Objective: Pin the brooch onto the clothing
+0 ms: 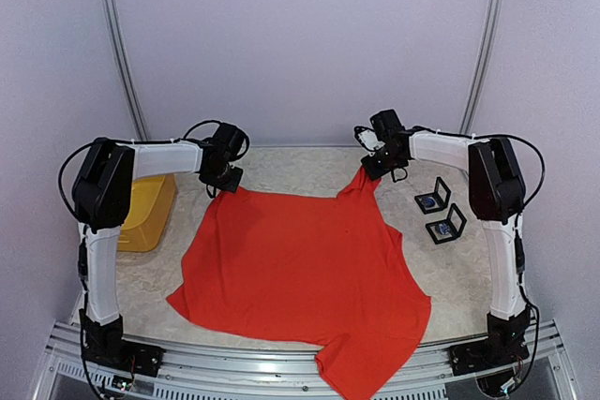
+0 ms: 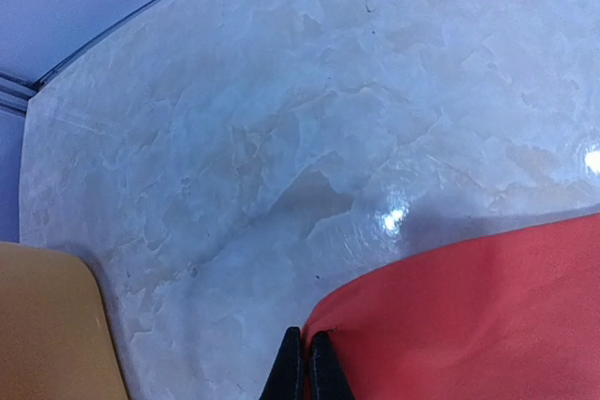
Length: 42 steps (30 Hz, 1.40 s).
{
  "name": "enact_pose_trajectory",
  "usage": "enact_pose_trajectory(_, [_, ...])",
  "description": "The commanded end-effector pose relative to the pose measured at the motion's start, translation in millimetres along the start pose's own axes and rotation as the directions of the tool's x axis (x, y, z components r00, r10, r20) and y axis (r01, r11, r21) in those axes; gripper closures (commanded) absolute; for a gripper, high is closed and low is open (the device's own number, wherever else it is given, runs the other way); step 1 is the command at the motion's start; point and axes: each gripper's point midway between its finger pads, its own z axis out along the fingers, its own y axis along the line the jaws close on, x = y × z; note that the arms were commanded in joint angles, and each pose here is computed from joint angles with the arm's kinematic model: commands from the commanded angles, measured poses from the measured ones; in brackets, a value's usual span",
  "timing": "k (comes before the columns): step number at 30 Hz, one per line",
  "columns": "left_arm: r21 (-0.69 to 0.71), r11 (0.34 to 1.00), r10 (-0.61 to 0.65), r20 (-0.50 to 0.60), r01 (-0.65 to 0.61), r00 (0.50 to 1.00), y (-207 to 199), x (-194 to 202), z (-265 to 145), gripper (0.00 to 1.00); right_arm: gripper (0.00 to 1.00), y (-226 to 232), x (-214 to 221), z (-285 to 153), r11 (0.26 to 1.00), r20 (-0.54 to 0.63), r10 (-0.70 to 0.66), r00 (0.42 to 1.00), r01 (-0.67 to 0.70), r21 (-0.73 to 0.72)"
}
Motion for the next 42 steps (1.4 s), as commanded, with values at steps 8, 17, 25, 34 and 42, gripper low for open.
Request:
enact_pose_trajectory(8, [-0.101,0.989,-0.095,0.096,0.105,0.991,43.3,-45.6,45.3,0.96,1.0,-46.9,-65.0,9.8,0.98,0.177,0.032,0.984,-0.066,0.187])
enact_pose_trajectory(17, [-0.073,0.988,-0.127,0.133,0.138,0.983,57.5,-73.9,16.8,0.21,0.29,-71.1,-79.2,-7.4,0.97,0.138,0.09,0.986,-0.118,0.213])
enact_pose_trajectory(25, [0.082,0.977,-0.204,0.091,0.197,0.975,14.3,-8.9,-52.0,0.22,0.33,-50.0,-7.5,-56.5,0.981,0.013,0.144,0.989,-0.145,0.126])
enact_pose_trajectory(34, [0.214,0.929,-0.294,-0.074,0.303,0.953,-24.0,101.5,-64.6,0.54,0.55,-9.9,87.3,-31.3,0.983,-0.177,0.181,0.968,-0.181,0.015])
enact_pose_trajectory(42, [0.175,0.924,-0.313,-0.161,0.339,0.936,-30.8,153.9,-53.9,0.57,0.65,0.2,126.3,-9.9,0.983,-0.27,0.176,0.947,-0.182,0.004])
